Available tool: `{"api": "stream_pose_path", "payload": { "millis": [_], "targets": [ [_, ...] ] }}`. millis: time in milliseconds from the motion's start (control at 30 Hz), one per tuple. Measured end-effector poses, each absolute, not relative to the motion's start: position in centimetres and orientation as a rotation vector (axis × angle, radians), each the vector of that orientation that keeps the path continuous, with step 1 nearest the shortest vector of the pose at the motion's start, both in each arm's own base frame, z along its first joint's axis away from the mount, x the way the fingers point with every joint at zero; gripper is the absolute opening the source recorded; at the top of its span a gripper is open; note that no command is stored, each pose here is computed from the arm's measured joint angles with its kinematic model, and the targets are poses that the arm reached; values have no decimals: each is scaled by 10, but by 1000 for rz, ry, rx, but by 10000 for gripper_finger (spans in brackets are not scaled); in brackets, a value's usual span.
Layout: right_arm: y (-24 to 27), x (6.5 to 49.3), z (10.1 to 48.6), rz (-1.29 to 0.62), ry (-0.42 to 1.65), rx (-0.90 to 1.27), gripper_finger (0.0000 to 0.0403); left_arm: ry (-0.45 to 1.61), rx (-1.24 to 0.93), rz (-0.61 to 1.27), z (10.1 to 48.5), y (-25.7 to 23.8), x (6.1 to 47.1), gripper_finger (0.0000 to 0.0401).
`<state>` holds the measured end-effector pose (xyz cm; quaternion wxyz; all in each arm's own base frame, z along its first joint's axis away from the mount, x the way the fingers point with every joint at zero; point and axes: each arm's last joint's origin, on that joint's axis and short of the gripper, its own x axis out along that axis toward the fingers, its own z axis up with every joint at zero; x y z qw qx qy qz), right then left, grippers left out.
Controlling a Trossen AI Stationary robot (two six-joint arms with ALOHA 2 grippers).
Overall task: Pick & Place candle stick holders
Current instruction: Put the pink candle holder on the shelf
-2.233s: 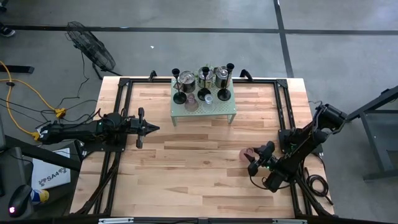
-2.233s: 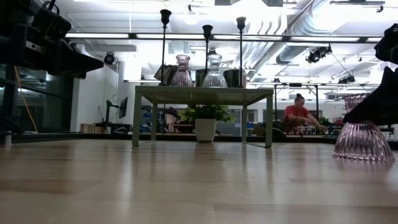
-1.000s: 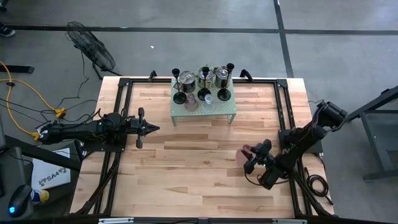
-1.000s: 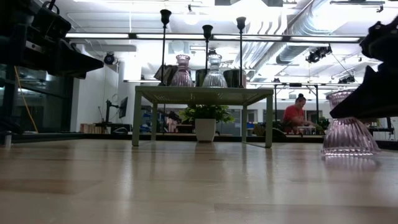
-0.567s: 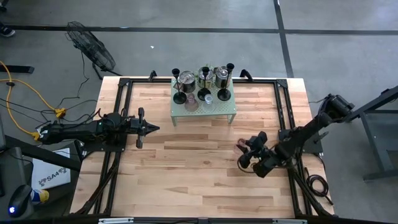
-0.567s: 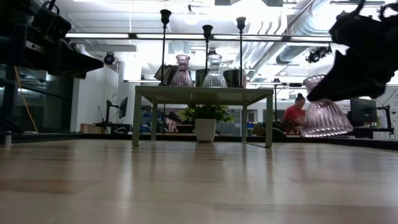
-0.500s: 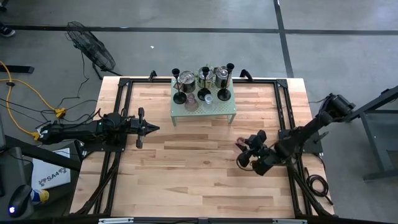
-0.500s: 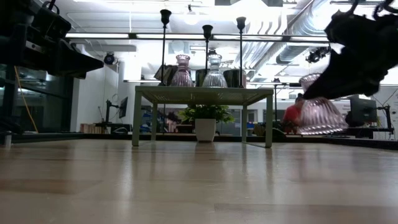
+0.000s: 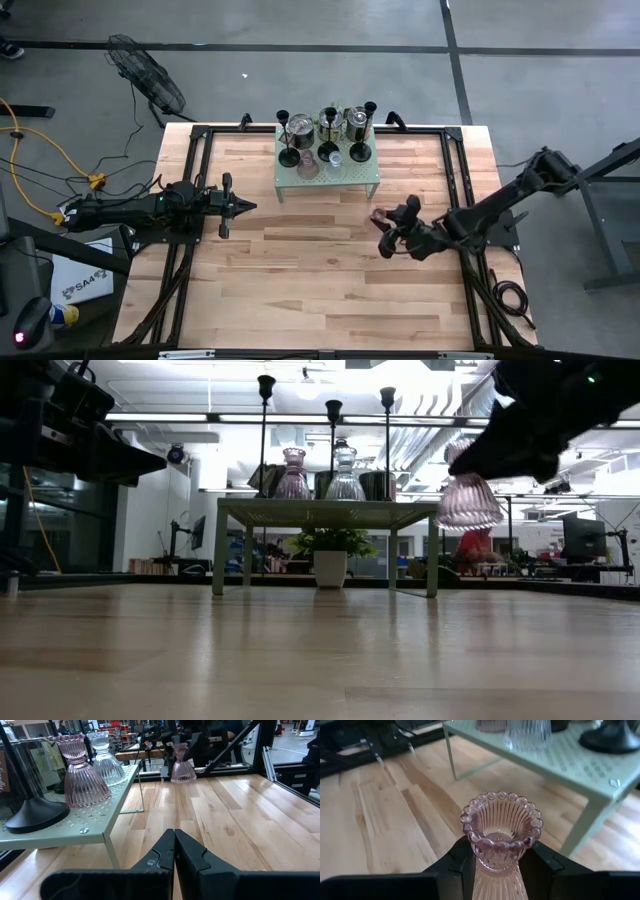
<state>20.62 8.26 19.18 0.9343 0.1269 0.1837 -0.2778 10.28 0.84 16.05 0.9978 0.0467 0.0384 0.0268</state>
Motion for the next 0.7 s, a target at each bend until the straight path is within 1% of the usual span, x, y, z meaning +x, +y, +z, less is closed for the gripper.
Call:
{"api": "stream_pose_path", "payload": {
  "millis": [333, 700],
  "targets": [
    [61, 224, 209, -535, 293, 200, 110, 77, 93, 54, 161, 8, 103, 0],
    [26, 239, 224, -586, 220, 159, 110, 77, 93, 54, 161, 8, 103, 0]
  ]
}}
